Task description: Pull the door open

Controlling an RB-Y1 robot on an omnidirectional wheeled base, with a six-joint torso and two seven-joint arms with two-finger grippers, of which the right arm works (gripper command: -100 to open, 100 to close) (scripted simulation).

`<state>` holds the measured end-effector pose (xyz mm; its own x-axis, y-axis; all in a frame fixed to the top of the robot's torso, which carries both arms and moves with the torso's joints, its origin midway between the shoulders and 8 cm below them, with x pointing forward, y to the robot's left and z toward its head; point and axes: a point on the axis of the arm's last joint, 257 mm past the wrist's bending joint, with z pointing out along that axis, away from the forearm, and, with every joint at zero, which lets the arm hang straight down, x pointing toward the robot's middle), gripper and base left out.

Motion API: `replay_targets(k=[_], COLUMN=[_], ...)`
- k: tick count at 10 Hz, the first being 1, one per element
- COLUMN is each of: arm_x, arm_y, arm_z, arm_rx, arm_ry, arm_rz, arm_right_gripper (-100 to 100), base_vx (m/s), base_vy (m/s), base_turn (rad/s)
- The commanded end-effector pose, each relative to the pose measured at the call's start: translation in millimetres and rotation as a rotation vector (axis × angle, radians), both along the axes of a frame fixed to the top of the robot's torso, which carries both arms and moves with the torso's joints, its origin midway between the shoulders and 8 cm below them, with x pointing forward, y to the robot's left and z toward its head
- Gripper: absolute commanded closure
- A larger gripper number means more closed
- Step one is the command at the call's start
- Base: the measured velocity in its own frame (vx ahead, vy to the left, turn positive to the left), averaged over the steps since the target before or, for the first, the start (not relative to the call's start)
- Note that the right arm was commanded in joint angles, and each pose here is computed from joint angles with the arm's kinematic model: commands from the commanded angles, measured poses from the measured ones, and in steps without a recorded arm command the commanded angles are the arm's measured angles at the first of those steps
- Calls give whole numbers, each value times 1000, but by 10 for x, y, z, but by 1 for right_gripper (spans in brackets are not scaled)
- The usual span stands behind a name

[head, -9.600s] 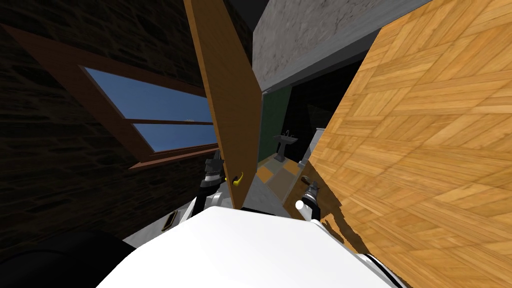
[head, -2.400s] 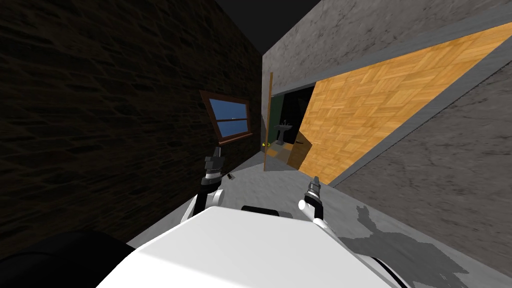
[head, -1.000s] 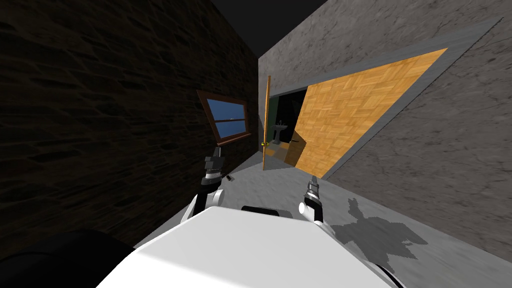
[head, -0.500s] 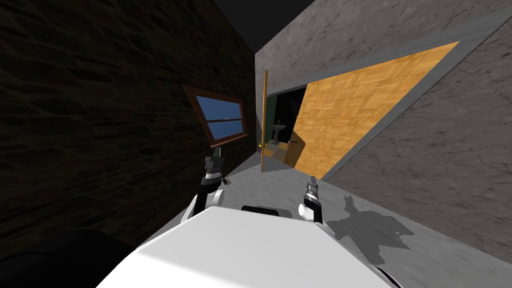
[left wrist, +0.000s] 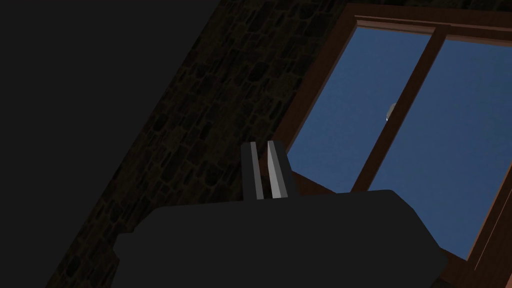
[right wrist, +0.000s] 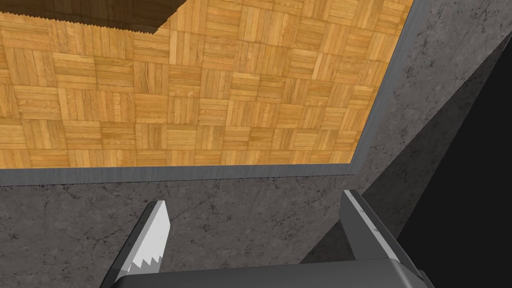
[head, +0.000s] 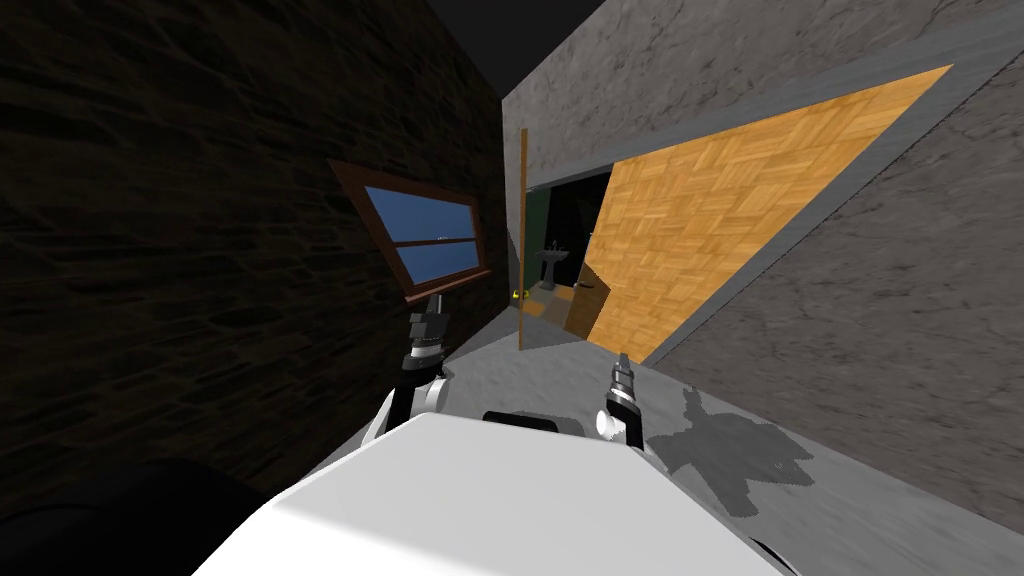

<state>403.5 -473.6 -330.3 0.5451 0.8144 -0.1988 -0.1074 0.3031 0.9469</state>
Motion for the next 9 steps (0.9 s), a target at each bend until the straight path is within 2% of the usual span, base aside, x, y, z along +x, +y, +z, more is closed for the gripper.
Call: replay_targets(k=[1,9], arm_x=[-9,-45], arm_y=[27,169], arm_z=[-10,-74], arm_rx=[2,17], arm_ry=[-1,-6], arm_rz=[6,37], arm_right_gripper=[-100,-100], base_vx=[161,187], base_vy=[-57,-71], base_turn=[-23,-28])
